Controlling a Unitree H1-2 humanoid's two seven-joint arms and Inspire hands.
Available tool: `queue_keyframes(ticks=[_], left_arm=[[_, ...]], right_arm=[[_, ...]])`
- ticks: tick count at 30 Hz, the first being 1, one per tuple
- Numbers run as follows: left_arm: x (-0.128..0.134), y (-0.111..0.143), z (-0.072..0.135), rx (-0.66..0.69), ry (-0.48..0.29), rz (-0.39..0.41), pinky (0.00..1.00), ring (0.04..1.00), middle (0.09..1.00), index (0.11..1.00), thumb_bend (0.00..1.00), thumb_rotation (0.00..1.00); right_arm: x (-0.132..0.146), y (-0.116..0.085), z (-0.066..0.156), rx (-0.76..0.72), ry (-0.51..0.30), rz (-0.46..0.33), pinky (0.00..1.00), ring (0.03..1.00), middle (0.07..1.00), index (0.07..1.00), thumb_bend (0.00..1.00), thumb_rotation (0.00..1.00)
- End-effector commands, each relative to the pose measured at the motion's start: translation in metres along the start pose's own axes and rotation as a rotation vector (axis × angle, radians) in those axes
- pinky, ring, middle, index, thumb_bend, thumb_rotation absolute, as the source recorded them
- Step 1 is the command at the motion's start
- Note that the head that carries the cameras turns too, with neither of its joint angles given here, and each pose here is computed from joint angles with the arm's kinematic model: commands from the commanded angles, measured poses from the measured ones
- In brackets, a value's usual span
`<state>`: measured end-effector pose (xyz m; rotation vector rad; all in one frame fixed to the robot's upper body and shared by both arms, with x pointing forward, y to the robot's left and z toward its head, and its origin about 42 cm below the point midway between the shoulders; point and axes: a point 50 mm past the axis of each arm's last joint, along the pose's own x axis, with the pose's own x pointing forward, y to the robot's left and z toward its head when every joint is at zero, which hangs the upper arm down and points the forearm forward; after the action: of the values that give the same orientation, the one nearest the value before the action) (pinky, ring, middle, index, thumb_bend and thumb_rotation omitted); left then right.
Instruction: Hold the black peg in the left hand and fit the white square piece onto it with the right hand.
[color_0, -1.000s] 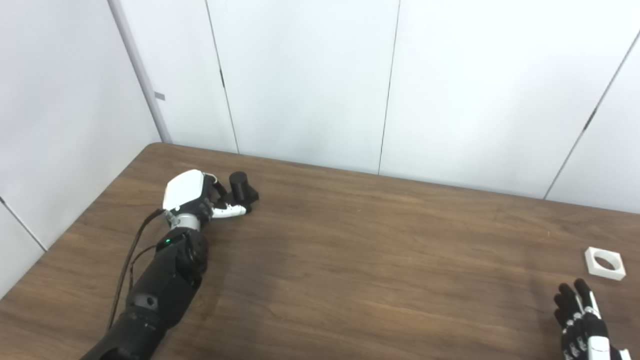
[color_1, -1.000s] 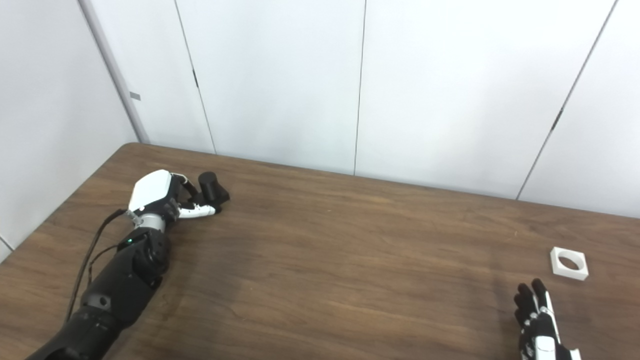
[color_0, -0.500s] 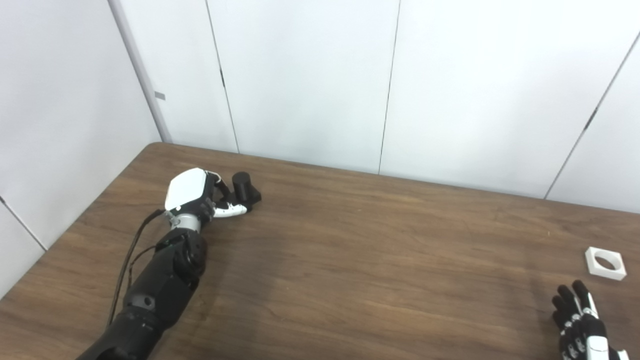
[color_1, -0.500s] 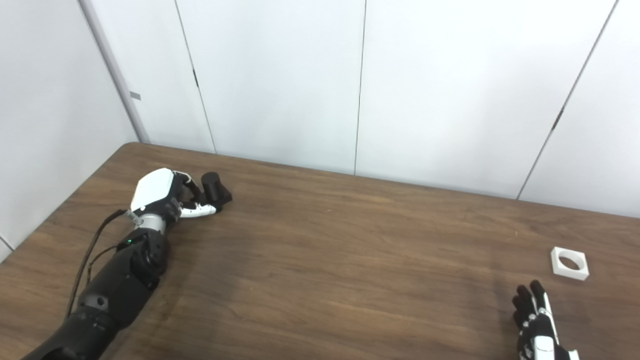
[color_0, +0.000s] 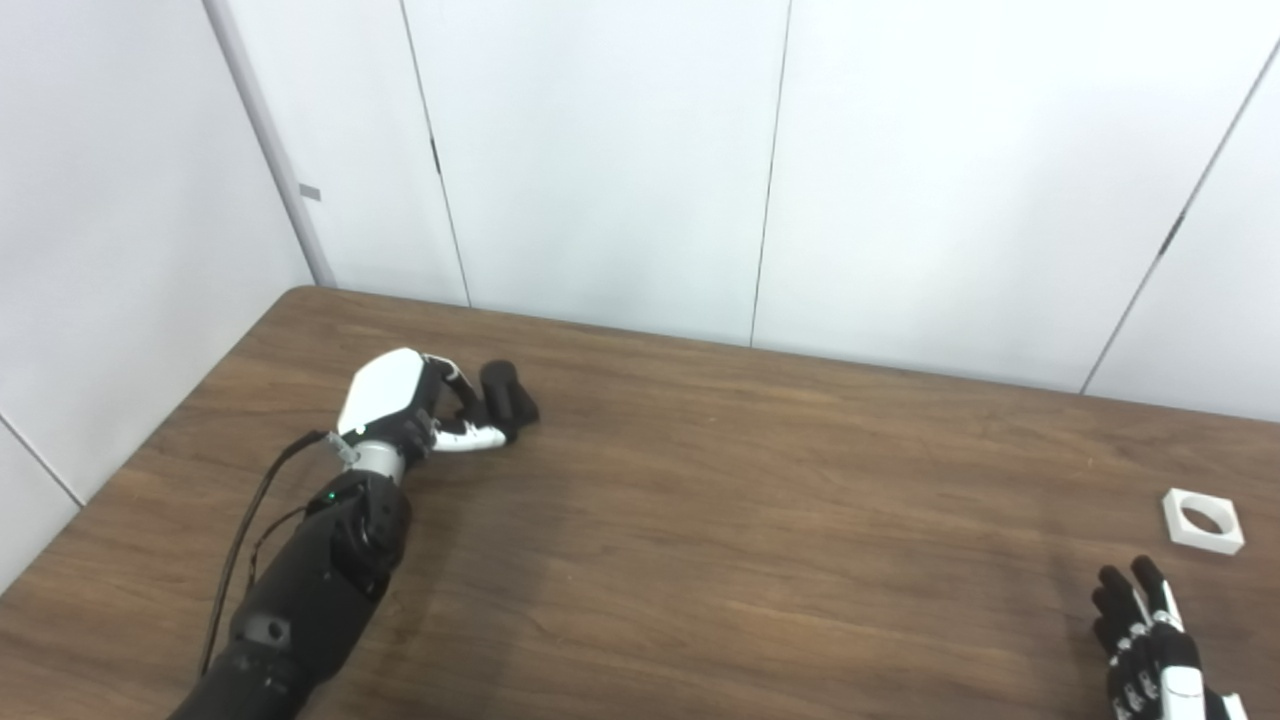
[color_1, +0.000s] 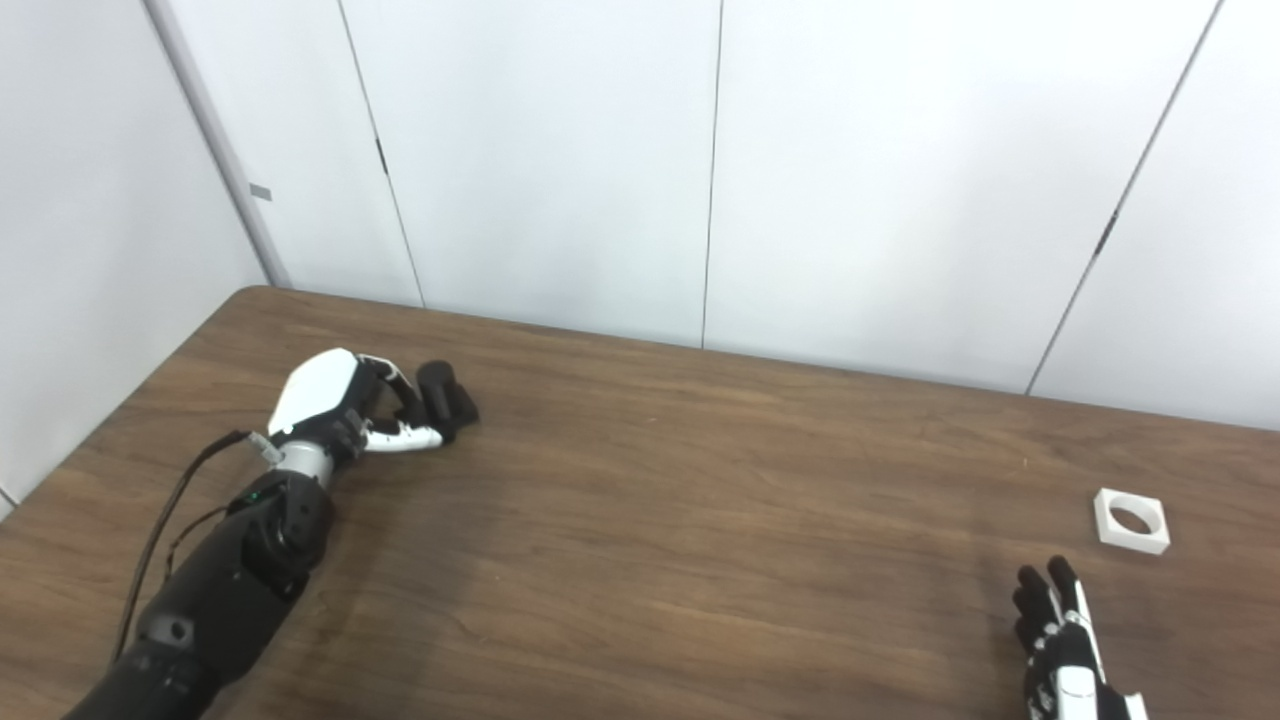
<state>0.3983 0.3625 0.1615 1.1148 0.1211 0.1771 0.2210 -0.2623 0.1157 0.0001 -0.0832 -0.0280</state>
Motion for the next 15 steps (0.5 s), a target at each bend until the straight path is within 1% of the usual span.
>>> queue_keyframes(ticks=[1, 3, 6, 8, 10, 14, 15], left_arm=[[-0.001, 0.014, 0.011, 0.014, -0.054, 0.009, 0.98, 0.864, 0.751, 0.483, 0.52, 0.05], [-0.009, 0.013, 0.021, 0.001, -0.076, -0.007, 0.98, 0.860, 0.750, 0.483, 0.52, 0.05], [-0.022, 0.011, 0.034, -0.008, -0.126, -0.038, 0.98, 0.861, 0.751, 0.484, 0.52, 0.05], [-0.029, 0.008, 0.042, -0.021, -0.148, -0.076, 0.94, 0.875, 0.766, 0.484, 0.52, 0.05], [-0.037, 0.006, 0.049, -0.020, -0.186, -0.105, 0.91, 0.869, 0.772, 0.484, 0.52, 0.05], [-0.051, -0.001, 0.063, 0.005, -0.251, -0.118, 0.91, 0.854, 0.761, 0.484, 0.52, 0.05], [-0.055, -0.003, 0.067, 0.014, -0.267, -0.117, 0.92, 0.846, 0.754, 0.484, 0.52, 0.05]], right_arm=[[-0.016, 0.007, -0.002, 0.029, 0.004, -0.013, 1.00, 0.962, 0.956, 1.000, 0.45, 1.00], [-0.016, 0.007, -0.003, 0.028, 0.004, -0.016, 0.99, 0.958, 0.952, 1.000, 0.44, 1.00], [-0.016, 0.009, -0.002, 0.021, 0.008, -0.024, 0.98, 0.945, 0.941, 0.991, 0.46, 1.00], [-0.016, 0.010, -0.002, 0.020, 0.008, -0.023, 0.98, 0.946, 0.939, 0.990, 0.46, 1.00], [-0.015, 0.010, -0.002, 0.027, 0.002, -0.017, 0.99, 0.951, 0.941, 0.991, 0.46, 1.00], [-0.013, 0.010, -0.004, 0.022, -0.010, -0.012, 0.98, 0.942, 0.933, 0.983, 0.47, 1.00], [-0.012, 0.010, -0.003, 0.020, -0.010, -0.010, 0.98, 0.945, 0.934, 0.986, 0.47, 1.00]])
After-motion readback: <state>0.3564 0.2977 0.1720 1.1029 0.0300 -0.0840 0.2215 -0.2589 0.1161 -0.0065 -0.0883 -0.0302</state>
